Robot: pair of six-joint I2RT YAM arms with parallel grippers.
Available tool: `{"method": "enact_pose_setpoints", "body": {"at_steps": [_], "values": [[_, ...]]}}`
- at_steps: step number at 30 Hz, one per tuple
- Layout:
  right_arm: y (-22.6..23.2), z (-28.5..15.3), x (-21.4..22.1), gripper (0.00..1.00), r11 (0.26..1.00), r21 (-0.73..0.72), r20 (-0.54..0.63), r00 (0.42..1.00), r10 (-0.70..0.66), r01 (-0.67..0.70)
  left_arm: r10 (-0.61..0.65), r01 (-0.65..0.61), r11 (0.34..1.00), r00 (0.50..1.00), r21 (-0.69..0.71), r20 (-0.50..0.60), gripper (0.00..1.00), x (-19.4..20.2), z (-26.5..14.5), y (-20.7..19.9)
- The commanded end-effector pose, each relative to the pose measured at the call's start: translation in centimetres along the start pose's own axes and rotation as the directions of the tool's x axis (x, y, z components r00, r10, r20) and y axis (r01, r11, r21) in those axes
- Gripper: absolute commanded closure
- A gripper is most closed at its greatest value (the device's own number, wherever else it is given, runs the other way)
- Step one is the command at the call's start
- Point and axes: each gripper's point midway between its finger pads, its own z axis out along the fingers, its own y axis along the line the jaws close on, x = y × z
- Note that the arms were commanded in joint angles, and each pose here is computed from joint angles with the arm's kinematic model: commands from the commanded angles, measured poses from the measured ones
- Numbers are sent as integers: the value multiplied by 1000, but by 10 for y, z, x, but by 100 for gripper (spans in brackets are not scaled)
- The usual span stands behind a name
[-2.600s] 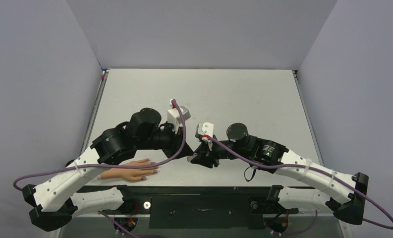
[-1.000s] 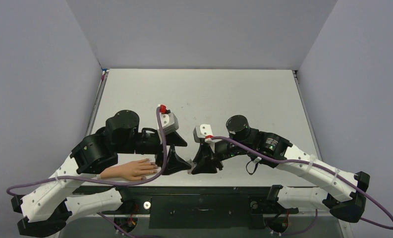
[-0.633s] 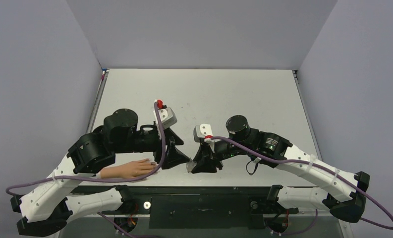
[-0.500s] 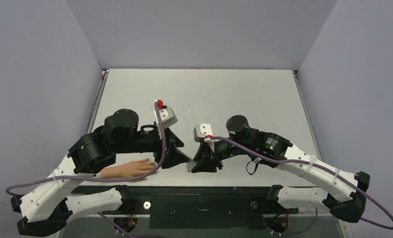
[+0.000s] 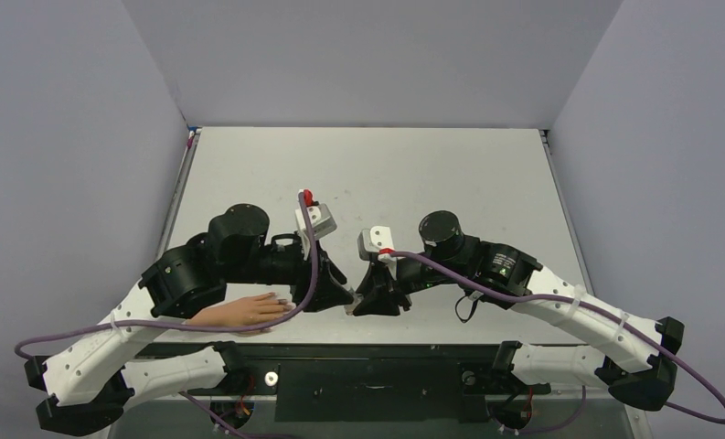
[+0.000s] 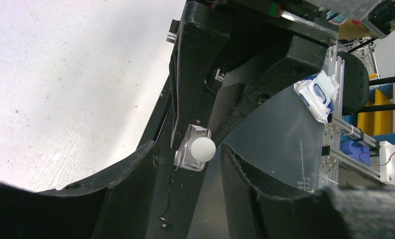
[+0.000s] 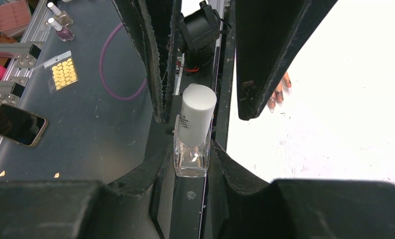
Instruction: Paint the nails
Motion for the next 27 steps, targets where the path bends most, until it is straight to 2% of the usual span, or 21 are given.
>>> {"method": "enact_pose_setpoints", "body": {"at_steps": [1, 6, 8, 9, 11, 13, 19, 27], "values": [[-1, -8, -29, 100, 997, 19, 69, 995, -73, 72, 18, -21, 998, 998, 52, 65, 56, -16, 5, -10], [-1, -7, -29, 100, 997, 20, 66, 995, -72, 71, 13, -16, 998, 998, 62, 54, 66, -14, 8, -10], [-1, -8, -29, 100, 997, 21, 66, 995, -72, 71, 13, -16, 997, 999, 71, 41, 76, -12, 10, -10], [-2, -8, -29, 100, 997, 22, 66, 995, -73, 72, 11, -14, 997, 999, 74, 33, 84, -10, 11, -10], [-2, -8, -30, 100, 997, 27, 67, 995, -76, 74, 15, -17, 995, 1000, 94, 18, 96, -5, 12, -12], [-2, -9, -32, 100, 997, 31, 70, 994, -78, 76, 24, -25, 992, 1000, 125, 9, 100, -3, 11, -17], [-3, -11, -37, 100, 997, 28, 68, 995, -73, 71, 77, -76, 976, 997, 206, 4, 100, 2, 7, -29], [12, -13, -44, 100, 995, -65, 75, 994, -74, 79, 203, -200, 920, 979, 337, 29, 100, 7, -2, -48]]}}
